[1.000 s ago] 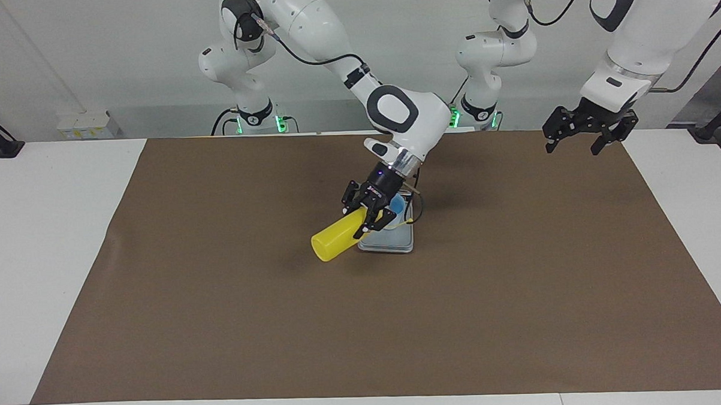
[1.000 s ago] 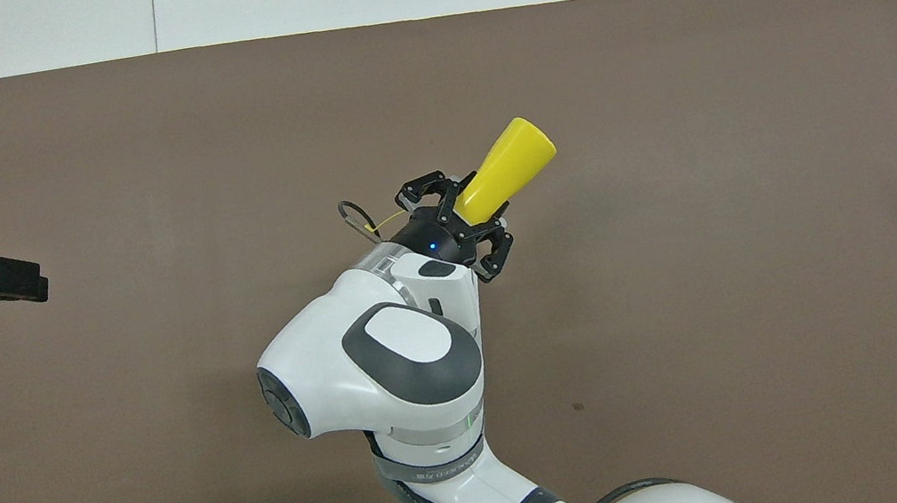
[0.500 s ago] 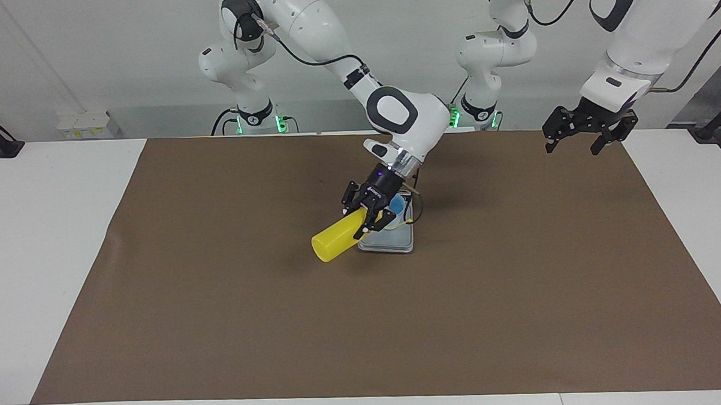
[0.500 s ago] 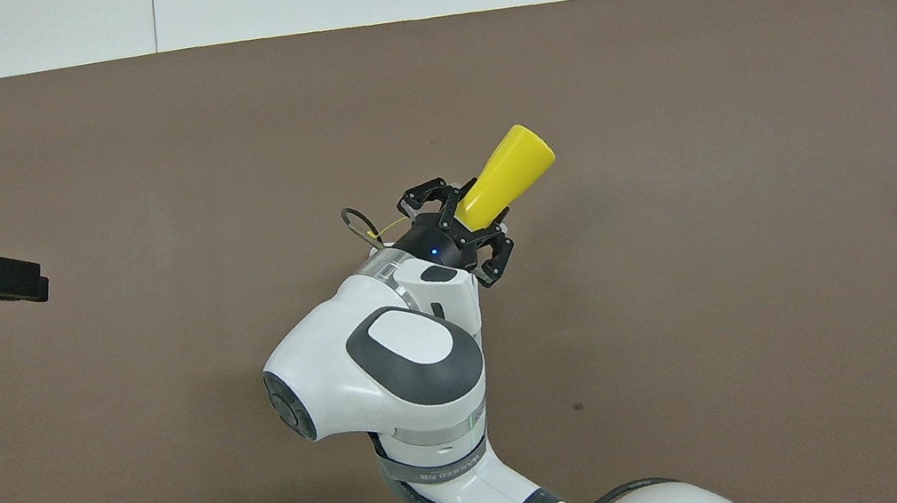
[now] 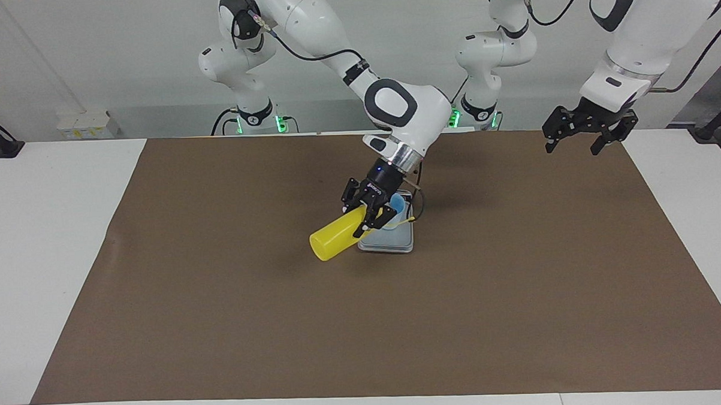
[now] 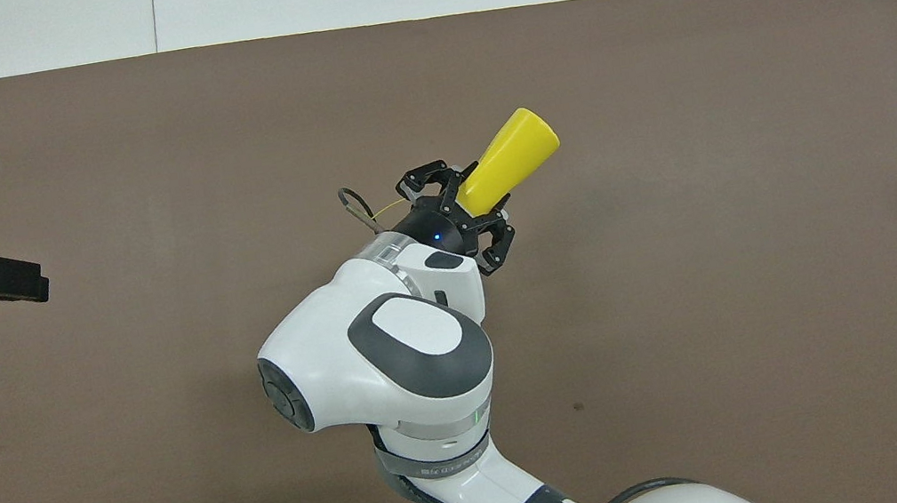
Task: Pour seasoning into cup on scale with both arms
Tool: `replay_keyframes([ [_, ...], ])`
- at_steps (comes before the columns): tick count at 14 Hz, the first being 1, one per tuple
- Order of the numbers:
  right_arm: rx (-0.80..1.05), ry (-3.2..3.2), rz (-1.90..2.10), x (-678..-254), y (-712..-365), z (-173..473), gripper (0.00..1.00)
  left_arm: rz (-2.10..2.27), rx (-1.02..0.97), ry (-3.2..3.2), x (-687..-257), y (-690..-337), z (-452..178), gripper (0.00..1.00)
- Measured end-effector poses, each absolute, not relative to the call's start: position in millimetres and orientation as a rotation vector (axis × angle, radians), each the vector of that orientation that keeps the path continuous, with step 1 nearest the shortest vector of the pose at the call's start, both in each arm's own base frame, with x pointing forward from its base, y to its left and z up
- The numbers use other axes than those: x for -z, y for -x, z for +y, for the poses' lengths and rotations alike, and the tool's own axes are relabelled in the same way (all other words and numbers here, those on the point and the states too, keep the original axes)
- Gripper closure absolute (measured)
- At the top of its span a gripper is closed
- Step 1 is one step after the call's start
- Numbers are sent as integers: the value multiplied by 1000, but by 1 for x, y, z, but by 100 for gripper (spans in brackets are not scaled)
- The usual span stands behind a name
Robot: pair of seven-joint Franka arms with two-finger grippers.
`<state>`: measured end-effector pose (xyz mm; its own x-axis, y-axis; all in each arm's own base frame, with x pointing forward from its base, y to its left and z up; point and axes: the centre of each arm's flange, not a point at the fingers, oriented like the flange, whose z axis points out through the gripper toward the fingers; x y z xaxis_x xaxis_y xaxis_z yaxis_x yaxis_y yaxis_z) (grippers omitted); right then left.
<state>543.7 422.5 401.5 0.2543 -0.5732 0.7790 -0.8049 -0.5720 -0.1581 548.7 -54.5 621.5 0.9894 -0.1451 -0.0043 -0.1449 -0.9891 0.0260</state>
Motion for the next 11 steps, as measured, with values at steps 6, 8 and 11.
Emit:
replay_keyframes([
  [6, -885, -2225, -1791, -483, -573, 341, 50, -228, 11, -3108, -621, -549, -55, 0],
  [8, -728, -2211, -1948, -502, -576, 318, 50, -228, 12, -3108, -621, -549, -55, 0],
  [11, -575, -2206, -2103, -516, -583, 298, 50, -230, 13, -3108, -621, -549, -55, 0],
])
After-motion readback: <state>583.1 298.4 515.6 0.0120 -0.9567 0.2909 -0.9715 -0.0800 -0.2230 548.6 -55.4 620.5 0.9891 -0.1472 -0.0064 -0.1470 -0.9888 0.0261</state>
